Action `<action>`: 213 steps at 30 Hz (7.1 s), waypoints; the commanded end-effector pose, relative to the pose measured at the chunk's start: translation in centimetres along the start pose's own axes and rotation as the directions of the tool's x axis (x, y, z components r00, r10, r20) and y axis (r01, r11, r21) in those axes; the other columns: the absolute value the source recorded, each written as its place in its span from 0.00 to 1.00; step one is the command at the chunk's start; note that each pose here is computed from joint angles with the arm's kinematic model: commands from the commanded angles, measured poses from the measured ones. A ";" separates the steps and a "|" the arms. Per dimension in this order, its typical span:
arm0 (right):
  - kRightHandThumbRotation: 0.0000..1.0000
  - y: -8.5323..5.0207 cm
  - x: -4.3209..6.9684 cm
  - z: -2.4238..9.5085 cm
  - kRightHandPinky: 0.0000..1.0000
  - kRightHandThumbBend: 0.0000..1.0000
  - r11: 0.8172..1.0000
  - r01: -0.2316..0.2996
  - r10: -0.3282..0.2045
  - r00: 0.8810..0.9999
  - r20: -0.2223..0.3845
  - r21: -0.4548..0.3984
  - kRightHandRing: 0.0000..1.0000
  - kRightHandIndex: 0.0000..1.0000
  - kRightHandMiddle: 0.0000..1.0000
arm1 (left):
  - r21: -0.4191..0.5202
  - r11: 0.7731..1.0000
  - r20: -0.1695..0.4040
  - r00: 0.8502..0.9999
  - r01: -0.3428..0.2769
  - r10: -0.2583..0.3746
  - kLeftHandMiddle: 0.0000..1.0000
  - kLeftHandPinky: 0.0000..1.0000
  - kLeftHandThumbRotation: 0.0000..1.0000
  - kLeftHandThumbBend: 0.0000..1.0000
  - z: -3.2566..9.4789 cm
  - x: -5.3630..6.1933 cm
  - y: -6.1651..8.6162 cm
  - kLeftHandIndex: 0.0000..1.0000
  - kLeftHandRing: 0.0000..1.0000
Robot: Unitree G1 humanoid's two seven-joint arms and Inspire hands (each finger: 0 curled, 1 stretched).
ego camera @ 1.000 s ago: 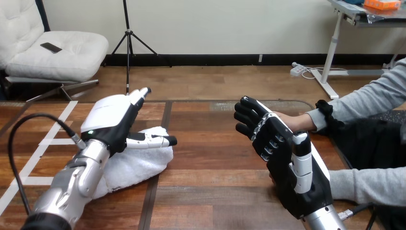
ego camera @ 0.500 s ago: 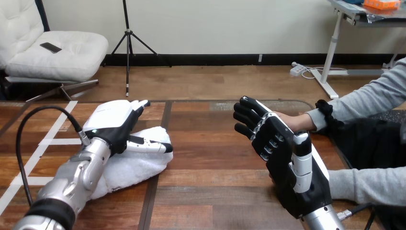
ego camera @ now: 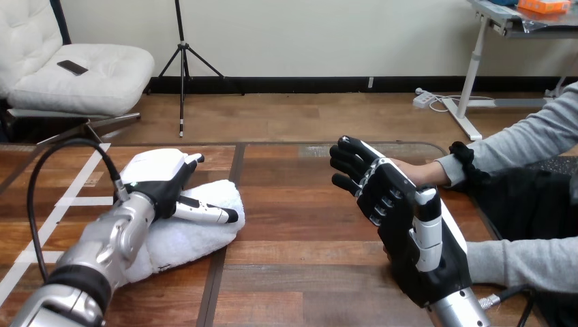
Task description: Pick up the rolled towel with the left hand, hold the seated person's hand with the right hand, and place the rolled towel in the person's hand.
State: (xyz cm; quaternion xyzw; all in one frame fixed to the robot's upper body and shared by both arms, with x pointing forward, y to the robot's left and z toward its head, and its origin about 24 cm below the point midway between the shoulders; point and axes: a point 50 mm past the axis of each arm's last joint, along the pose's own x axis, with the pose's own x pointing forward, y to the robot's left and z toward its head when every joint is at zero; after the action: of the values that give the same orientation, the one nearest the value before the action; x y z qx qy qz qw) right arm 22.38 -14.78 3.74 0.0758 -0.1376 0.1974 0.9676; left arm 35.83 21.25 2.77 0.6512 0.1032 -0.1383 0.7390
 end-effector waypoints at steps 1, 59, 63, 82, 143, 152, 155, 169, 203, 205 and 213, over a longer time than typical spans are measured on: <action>1.00 0.3 2.0 1.5 0.90 0.97 0.999 -0.034 0.036 0.995 0.094 -0.025 0.91 0.86 0.88 | 0.025 1.000 -0.003 1.000 -0.018 0.018 0.94 0.93 0.70 1.00 1.0 0.9 2.8 0.93 0.93; 1.00 0.3 2.1 1.7 0.89 0.94 0.999 -0.015 0.018 0.994 0.108 -0.030 0.91 0.86 0.88 | -0.098 0.923 -0.068 0.923 0.371 -0.378 1.00 0.94 0.71 1.00 1.9 1.2 2.2 0.99 1.00; 1.00 0.2 2.1 1.7 0.89 0.93 0.999 -0.015 0.019 0.994 0.110 -0.033 0.91 0.86 0.88 | -0.103 0.910 -0.065 0.910 0.402 -0.409 1.00 0.95 0.74 1.00 2.1 1.3 2.4 1.00 1.00; 1.00 0.1 2.0 1.6 0.89 0.91 0.999 -0.009 0.013 0.994 0.108 -0.038 0.91 0.87 0.89 | -0.043 0.859 -0.108 0.853 0.510 -0.511 0.94 0.83 0.71 1.00 3.3 1.4 3.4 0.95 0.90; 1.00 -1.0 1.7 1.5 0.85 0.82 0.999 0.019 -0.013 0.993 0.118 -0.048 0.90 0.88 0.88 | 0.100 0.971 -0.117 0.972 0.217 -0.205 0.46 0.28 0.00 0.63 6.3 1.1 4.4 0.50 0.38; 1.00 -1.0 1.6 1.5 0.85 0.83 0.998 0.023 -0.017 0.993 0.113 -0.053 0.90 0.88 0.88 | 0.082 0.974 -0.096 0.975 0.209 -0.201 0.48 0.31 0.00 0.66 6.1 1.0 4.4 0.48 0.41; 1.00 -1.0 1.6 1.5 0.85 0.83 0.998 0.025 -0.018 0.993 0.113 -0.054 0.90 0.88 0.88 | 0.074 0.976 -0.086 0.977 0.204 -0.198 0.47 0.31 0.00 0.68 6.0 0.9 4.4 0.48 0.40; 1.00 -1.1 1.4 1.4 0.85 0.82 0.998 0.027 -0.020 0.993 0.114 -0.056 0.90 0.87 0.88 | -0.089 0.991 -0.009 0.995 0.098 -0.099 0.44 0.31 0.00 0.79 4.9 0.0 4.2 0.43 0.38; 1.00 -2.3 0.3 1.5 0.80 0.80 0.993 0.029 -0.019 0.996 0.090 -0.112 0.88 0.86 0.87 | -0.761 0.582 -0.003 0.898 -0.287 0.439 0.36 0.24 0.00 0.76 2.7 -9.5 -0.2 0.42 0.29; 1.00 -2.5 0.3 1.6 0.79 0.80 0.992 0.028 -0.018 0.996 0.084 -0.126 0.88 0.86 0.87 | -0.780 0.554 0.001 0.886 -0.290 0.465 0.36 0.25 0.00 0.76 2.8 -10.1 -0.5 0.42 0.29; 1.00 -3.1 0.2 1.9 0.76 0.78 0.984 0.024 -0.012 0.997 0.072 -0.176 0.86 0.84 0.87 | -0.833 0.485 0.022 0.861 -0.266 0.509 0.37 0.28 0.00 0.73 3.3 -11.9 -1.1 0.41 0.33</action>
State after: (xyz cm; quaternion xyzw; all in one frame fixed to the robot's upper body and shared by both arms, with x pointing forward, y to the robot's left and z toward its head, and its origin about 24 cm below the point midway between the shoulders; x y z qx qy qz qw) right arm 22.44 -17.08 3.79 0.0306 -0.1500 0.1740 0.9728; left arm 24.79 19.73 3.80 0.2692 -0.0213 0.0035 0.9628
